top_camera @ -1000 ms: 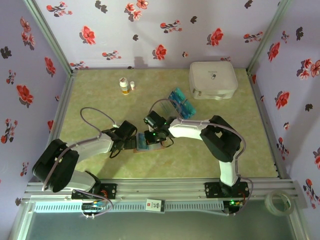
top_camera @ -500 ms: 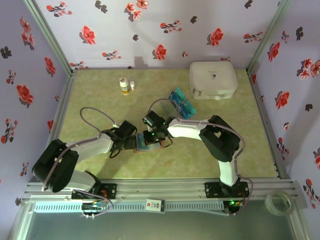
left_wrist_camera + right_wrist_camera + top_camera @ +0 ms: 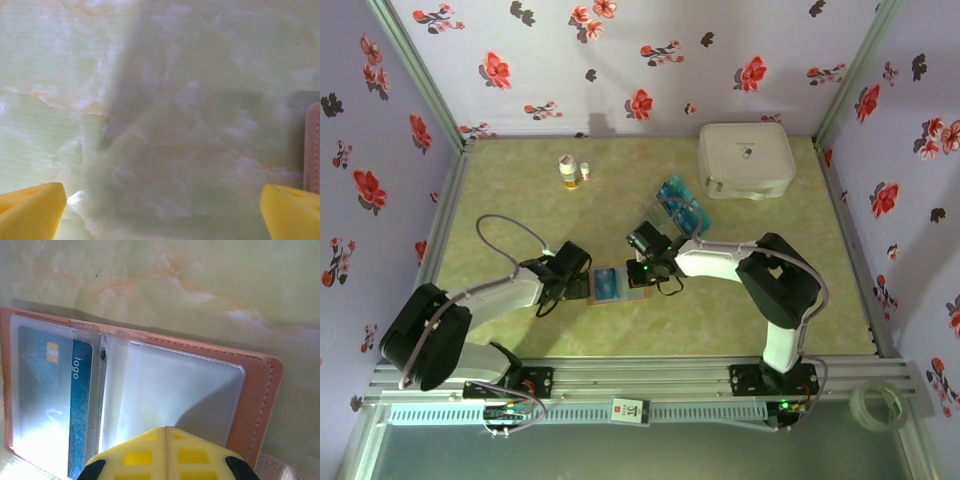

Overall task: Put the credit cards into the card holder
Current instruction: Move the card holder to the center of the table, then insert the credit card into the card slot.

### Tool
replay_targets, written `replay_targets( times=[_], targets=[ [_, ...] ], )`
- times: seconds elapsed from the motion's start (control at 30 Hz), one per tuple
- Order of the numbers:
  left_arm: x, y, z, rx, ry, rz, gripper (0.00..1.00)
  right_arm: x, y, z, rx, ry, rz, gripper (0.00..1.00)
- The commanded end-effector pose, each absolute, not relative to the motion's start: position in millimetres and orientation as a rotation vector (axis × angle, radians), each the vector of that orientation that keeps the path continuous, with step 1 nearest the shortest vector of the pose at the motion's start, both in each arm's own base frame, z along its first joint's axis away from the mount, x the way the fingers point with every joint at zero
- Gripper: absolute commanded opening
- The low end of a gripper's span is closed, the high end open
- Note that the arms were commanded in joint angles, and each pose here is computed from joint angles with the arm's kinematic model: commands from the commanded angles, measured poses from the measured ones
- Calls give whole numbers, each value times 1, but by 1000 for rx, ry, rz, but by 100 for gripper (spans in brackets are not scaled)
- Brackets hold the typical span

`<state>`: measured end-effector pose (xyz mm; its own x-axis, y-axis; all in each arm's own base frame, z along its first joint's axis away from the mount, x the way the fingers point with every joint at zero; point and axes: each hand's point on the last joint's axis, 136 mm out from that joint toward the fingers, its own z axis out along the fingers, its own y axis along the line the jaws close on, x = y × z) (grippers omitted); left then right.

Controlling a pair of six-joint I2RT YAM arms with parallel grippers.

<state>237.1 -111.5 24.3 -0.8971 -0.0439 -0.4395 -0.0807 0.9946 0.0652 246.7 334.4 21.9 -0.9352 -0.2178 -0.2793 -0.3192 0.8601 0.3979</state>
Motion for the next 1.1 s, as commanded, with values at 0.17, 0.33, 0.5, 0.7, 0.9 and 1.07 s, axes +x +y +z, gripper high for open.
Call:
replay_targets(
  times=[0.17, 0.33, 0.5, 0.7, 0.9, 1.07],
  targets=[
    [240, -105, 34, -103, 2664, 146, 100, 243, 301, 17, -368, 2838, 560, 0],
    [243, -111, 33, -81, 2667, 113, 100, 248, 311, 38, -369, 2800, 620, 0],
    [246, -125, 37, -54, 2651, 18, 100, 251, 329, 57, -391, 2759, 689, 0],
    [252, -142, 45, -11, 2614, -69, 100, 250, 348, 57, -439, 2758, 718, 0],
    [252, -145, 39, 1, 2627, -61, 100, 246, 361, 47, -460, 2774, 733, 0],
    [252, -147, 35, 4, 2625, -69, 100, 244, 364, 41, -467, 2784, 732, 0]
  ],
)
